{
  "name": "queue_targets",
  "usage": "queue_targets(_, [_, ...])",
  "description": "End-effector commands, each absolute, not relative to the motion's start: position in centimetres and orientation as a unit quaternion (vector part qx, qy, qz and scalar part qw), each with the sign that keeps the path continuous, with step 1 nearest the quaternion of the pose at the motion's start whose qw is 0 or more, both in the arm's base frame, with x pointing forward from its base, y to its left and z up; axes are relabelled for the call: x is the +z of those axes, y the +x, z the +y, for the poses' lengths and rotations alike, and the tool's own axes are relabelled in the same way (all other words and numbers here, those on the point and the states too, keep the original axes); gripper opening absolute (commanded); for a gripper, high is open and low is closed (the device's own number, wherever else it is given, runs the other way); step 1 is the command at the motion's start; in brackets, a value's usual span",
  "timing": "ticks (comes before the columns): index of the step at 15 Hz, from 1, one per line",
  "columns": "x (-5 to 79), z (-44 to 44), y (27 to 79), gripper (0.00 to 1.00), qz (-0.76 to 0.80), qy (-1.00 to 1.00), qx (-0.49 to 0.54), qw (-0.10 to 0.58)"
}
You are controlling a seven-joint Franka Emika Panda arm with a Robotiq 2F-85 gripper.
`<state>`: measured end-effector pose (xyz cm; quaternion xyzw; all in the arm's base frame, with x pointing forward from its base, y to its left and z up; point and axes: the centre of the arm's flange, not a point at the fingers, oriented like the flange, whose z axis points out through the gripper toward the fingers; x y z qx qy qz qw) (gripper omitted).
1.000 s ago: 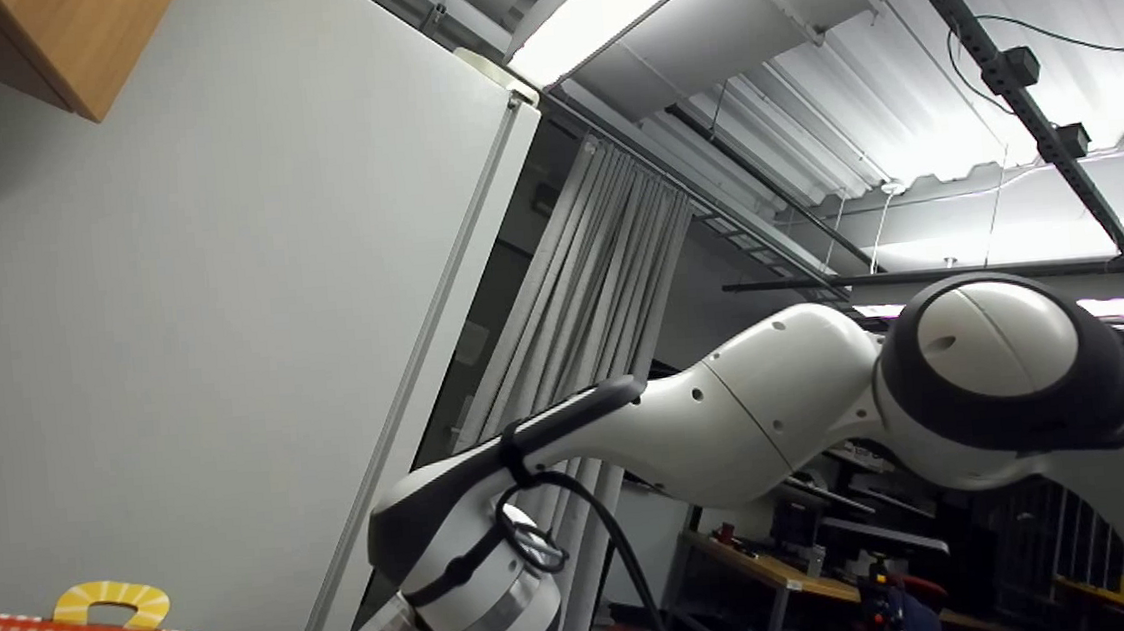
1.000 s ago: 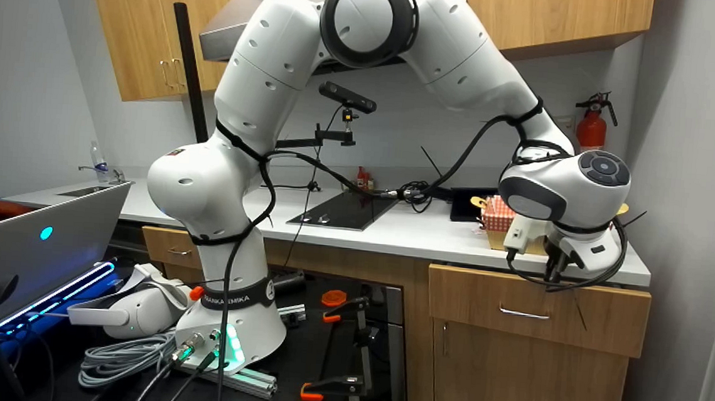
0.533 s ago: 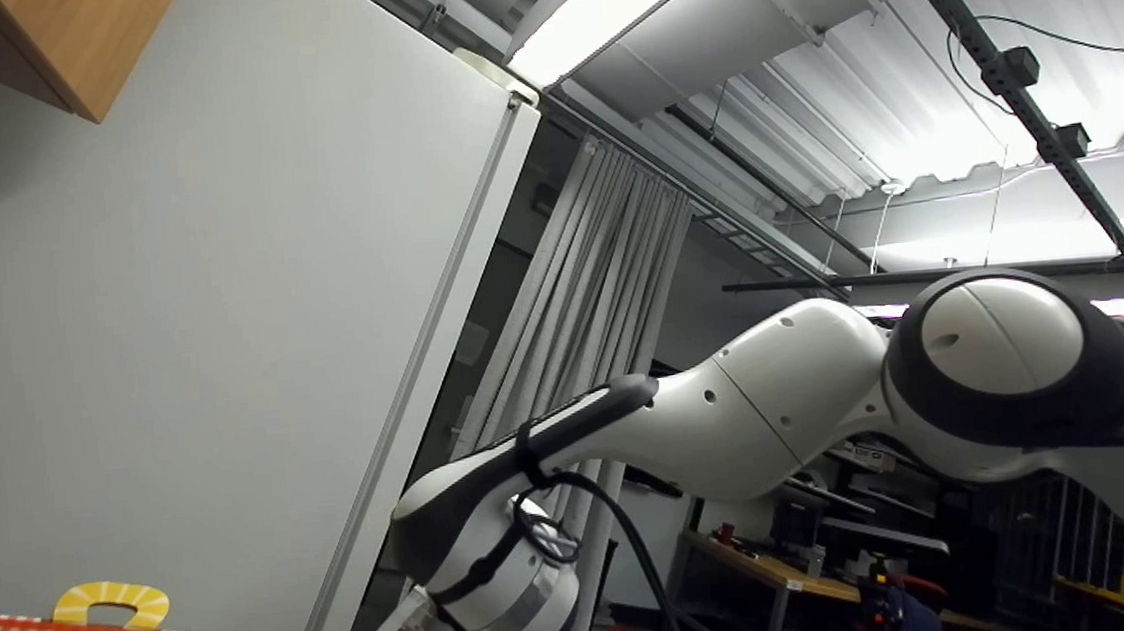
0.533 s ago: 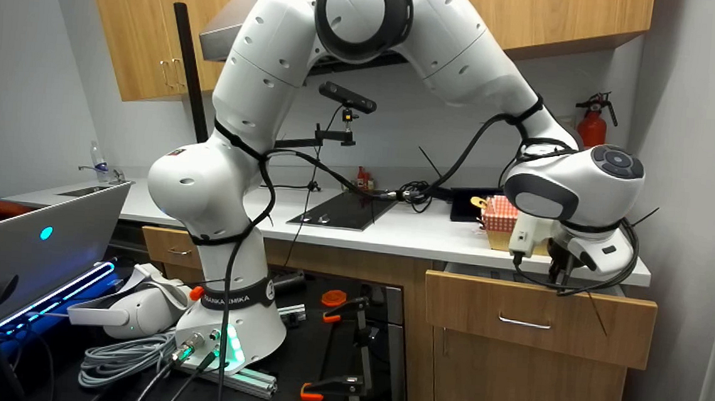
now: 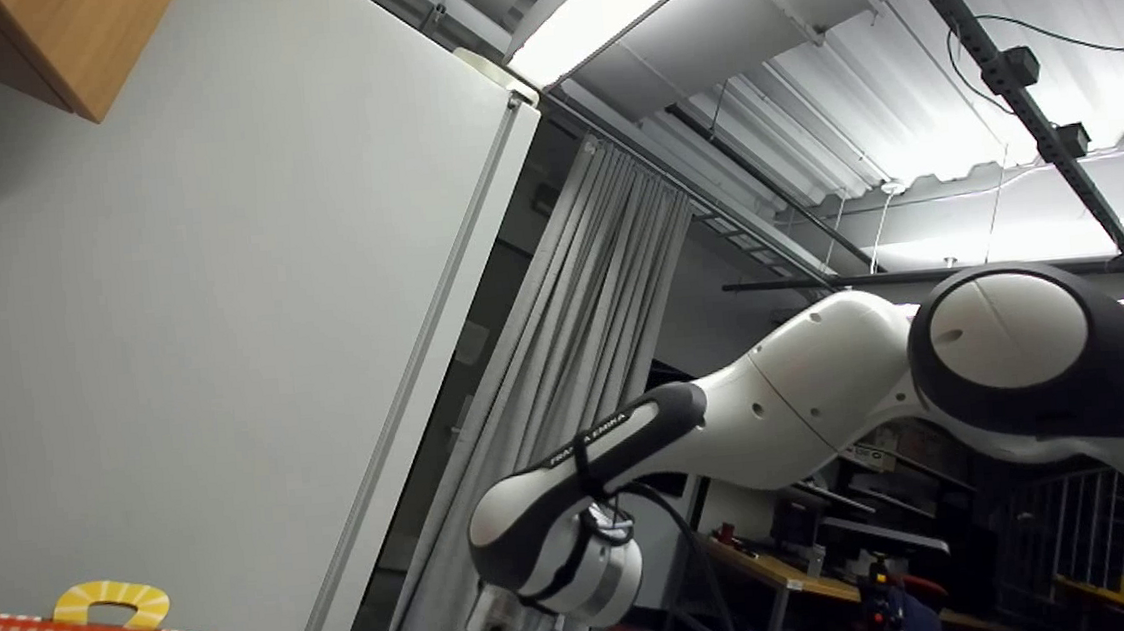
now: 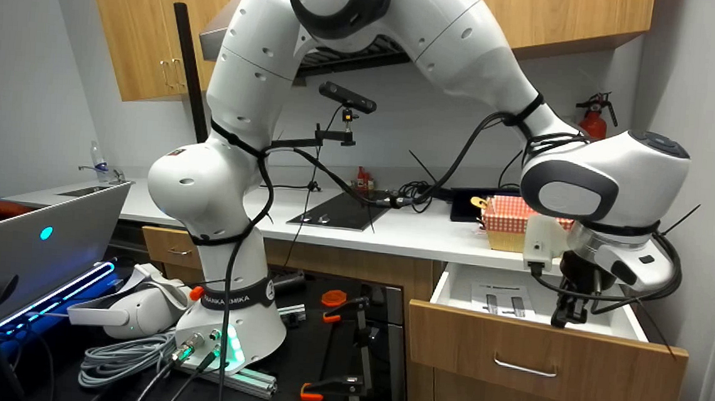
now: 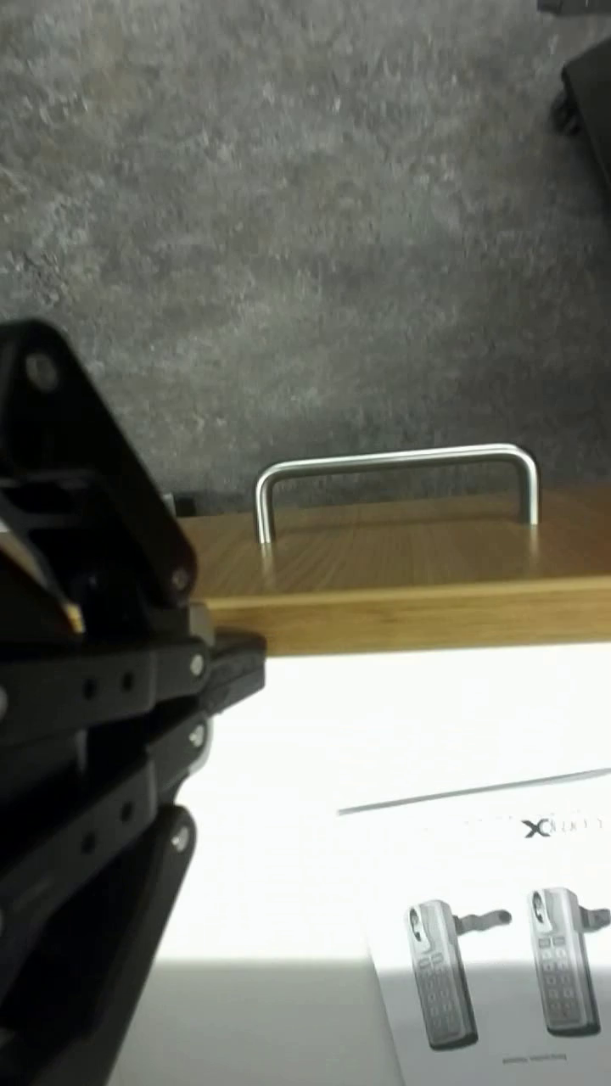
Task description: Open the bottom drawer on the right
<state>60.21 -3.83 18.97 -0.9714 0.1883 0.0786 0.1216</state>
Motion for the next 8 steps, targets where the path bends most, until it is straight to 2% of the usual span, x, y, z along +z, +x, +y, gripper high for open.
queue_targets(1, [18.2,-9.1,60.6,0.0,0.188,-0.979,0.069,0.048])
queue_targets(4, [19.6,-11.9,61.8,0.0,0.189,-0.98,0.053,0.022])
queue_targets(8, [22.1,-12.8,64.3,0.0,0.195,-0.98,0.019,0.037])
